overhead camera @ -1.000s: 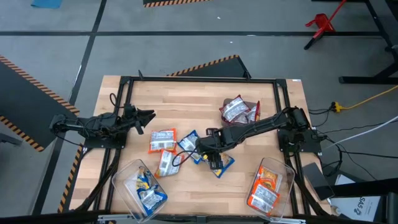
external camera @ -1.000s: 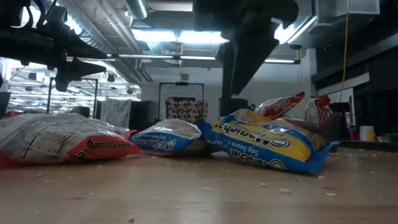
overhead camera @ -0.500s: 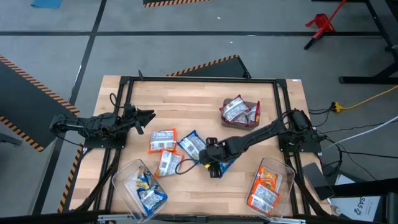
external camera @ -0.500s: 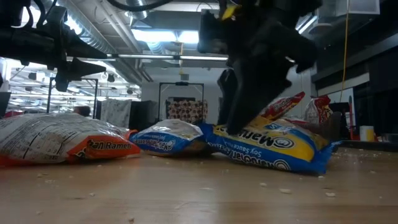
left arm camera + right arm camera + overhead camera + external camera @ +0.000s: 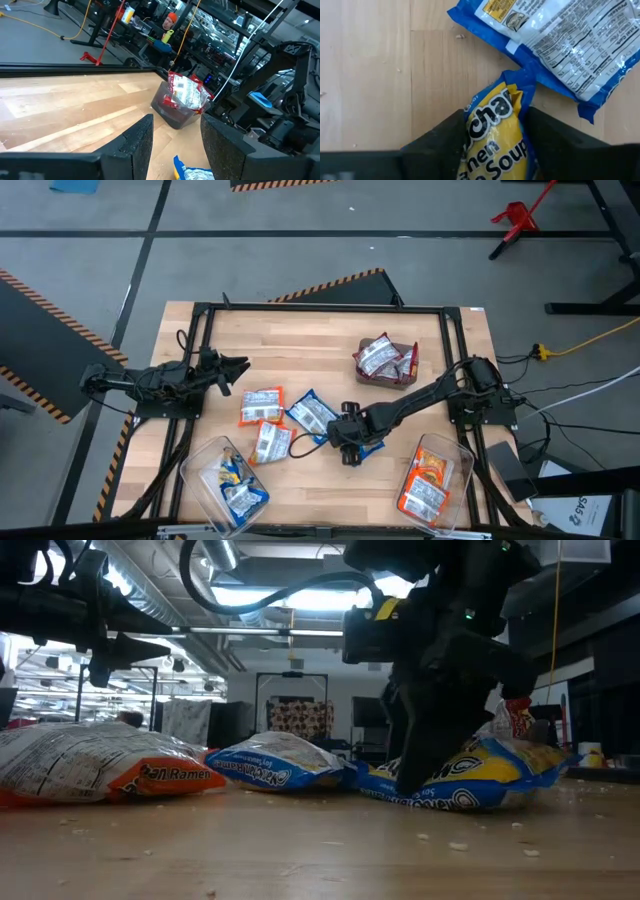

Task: Sort Maruchan noodles
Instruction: Put the blue noodle pack into the left transparent bin

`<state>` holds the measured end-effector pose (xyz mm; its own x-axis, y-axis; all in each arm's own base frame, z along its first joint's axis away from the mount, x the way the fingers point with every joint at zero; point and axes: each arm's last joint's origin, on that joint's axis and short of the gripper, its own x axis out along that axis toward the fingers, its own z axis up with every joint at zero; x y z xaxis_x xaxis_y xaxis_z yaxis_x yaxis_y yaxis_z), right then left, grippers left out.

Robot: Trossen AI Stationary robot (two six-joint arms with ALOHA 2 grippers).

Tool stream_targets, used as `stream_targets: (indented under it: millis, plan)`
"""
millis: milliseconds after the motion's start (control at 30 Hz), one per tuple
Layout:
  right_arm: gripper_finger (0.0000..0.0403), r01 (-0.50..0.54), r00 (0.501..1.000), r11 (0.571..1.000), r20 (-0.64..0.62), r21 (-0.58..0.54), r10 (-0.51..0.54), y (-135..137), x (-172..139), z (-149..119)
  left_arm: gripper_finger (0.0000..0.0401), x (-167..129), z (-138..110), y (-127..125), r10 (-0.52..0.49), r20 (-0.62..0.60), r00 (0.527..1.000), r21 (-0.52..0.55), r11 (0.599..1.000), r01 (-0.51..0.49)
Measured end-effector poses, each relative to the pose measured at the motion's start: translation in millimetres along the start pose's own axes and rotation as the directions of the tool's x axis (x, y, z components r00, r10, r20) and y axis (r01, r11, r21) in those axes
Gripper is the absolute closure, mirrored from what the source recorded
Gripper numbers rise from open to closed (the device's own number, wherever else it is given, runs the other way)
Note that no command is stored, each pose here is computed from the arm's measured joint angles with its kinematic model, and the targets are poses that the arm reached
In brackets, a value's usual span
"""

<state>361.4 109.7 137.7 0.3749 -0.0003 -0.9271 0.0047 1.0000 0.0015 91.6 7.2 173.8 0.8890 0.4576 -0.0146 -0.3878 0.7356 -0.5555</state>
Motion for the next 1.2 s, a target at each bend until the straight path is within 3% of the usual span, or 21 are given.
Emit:
stream_targets:
  millis: [333, 567, 900, 1033, 1200]
  plan:
    - [0.0386, 0.001, 1.000, 1.000, 0.002, 0.007, -0.001, -0.7, -0.4, 0.4, 0.0243, 0.0, 0.0, 0.0, 0.000, 0.000, 1.000, 0.000, 1.000, 0.000]
    - [0.0393, -0.008, 1.000, 1.000, 0.026, 0.001, 0.008, 1.6, -6.6, 10.7, 0.0243, 0.0, 0.0, 0.0, 0.000, 0.000, 1.000, -0.001, 1.000, 0.000]
    - [0.0398, -0.055, 0.964, 0.996, 0.257, -0.068, 0.071, 13.0, -51.3, 67.1, 0.0243, 0.0, 0.0, 0.0, 0.000, 0.000, 1.000, -0.009, 1.000, 0.000]
    - [0.0400, -0.074, 0.884, 0.991, 0.453, -0.112, 0.117, 18.7, -74.0, 96.0, 0.0243, 0.0, 0.0, 0.0, 0.000, -0.001, 1.000, -0.020, 1.000, 0.000]
    - [0.0402, -0.132, 0.694, 0.973, 0.682, -0.191, 0.228, 28.9, -89.1, 130.9, 0.0243, 0.0, -0.1, 0.0, 0.000, -0.001, 1.000, -0.023, 1.000, 0.000]
